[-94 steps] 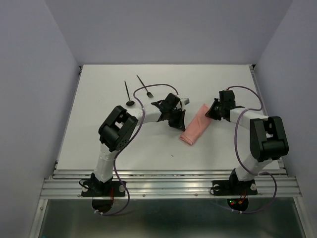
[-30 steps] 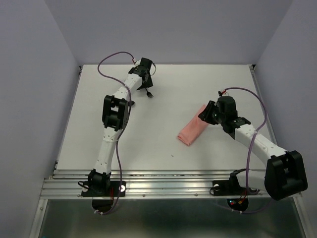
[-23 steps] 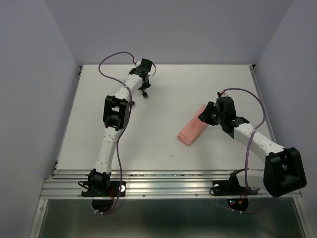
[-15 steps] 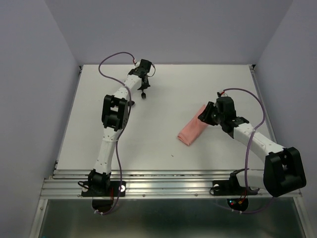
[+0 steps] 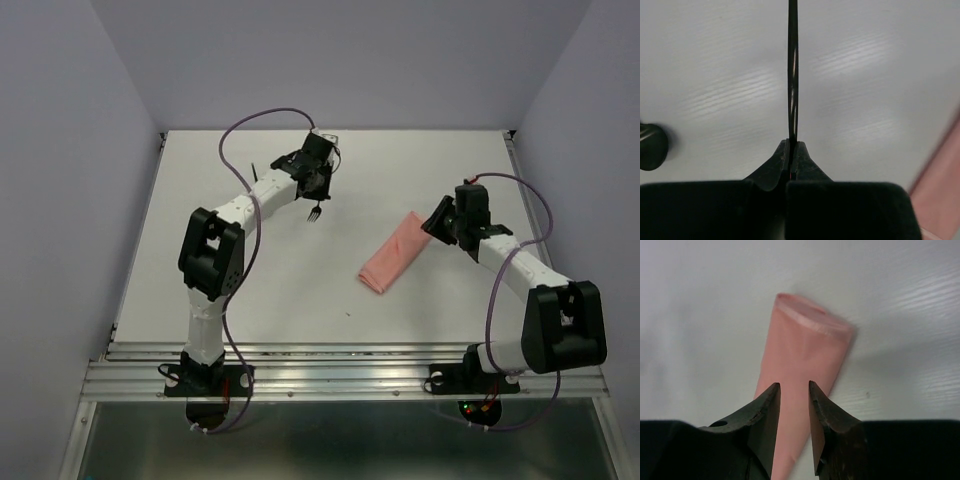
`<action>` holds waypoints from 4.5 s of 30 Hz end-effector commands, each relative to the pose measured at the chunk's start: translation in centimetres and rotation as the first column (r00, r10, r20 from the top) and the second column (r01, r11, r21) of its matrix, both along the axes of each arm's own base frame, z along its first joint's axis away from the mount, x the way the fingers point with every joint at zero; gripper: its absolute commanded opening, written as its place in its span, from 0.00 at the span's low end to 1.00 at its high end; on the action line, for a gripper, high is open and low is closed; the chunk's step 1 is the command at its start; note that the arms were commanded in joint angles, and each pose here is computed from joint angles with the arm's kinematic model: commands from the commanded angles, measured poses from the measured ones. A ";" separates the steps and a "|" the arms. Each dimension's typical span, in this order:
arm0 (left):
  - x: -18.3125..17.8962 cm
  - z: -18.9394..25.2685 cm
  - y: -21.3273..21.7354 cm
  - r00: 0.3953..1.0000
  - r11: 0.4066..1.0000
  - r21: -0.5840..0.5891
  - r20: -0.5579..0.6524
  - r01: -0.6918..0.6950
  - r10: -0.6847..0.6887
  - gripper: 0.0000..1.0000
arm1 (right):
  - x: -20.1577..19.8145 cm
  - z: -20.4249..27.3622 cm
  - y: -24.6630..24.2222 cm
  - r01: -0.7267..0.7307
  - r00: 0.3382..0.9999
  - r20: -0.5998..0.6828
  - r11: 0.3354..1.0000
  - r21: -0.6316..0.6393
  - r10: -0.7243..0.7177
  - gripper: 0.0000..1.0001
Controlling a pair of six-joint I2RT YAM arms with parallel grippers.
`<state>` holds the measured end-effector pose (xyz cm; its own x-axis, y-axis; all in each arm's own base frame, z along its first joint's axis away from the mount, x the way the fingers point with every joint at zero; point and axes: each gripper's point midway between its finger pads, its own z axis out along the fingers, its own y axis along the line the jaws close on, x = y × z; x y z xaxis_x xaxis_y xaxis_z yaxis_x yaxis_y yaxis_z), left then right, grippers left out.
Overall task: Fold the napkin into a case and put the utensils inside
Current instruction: Move the fork to the center of the board, then stuff the fork into the folded napkin.
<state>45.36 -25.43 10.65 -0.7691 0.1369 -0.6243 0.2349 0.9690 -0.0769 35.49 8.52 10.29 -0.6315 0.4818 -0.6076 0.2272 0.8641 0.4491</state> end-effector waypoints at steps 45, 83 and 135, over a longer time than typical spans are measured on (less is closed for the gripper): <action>-18.7 -2.0 -12.9 0.812 0.835 -0.076 -0.197 0.546 -0.549 0.00 | 11.1 -7.7 -4.2 0.152 0.974 -0.162 0.988 -0.041 -0.157 0.29; -14.7 -2.9 -18.9 0.838 0.854 -0.140 -0.168 0.502 -0.520 0.00 | 7.8 -10.2 -2.3 0.108 0.972 -0.216 0.994 0.032 -0.098 0.29; -10.3 -4.6 -20.0 0.884 0.888 -0.094 -0.094 0.451 -0.459 0.00 | 7.3 -11.0 -1.9 0.092 0.969 -0.234 0.995 0.029 -0.082 0.29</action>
<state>33.62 -44.89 4.74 -0.7201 0.4631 -0.5166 0.6295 0.7493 -0.2058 46.29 6.34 2.70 -0.6256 0.5908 -0.5095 0.3592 0.7978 0.4842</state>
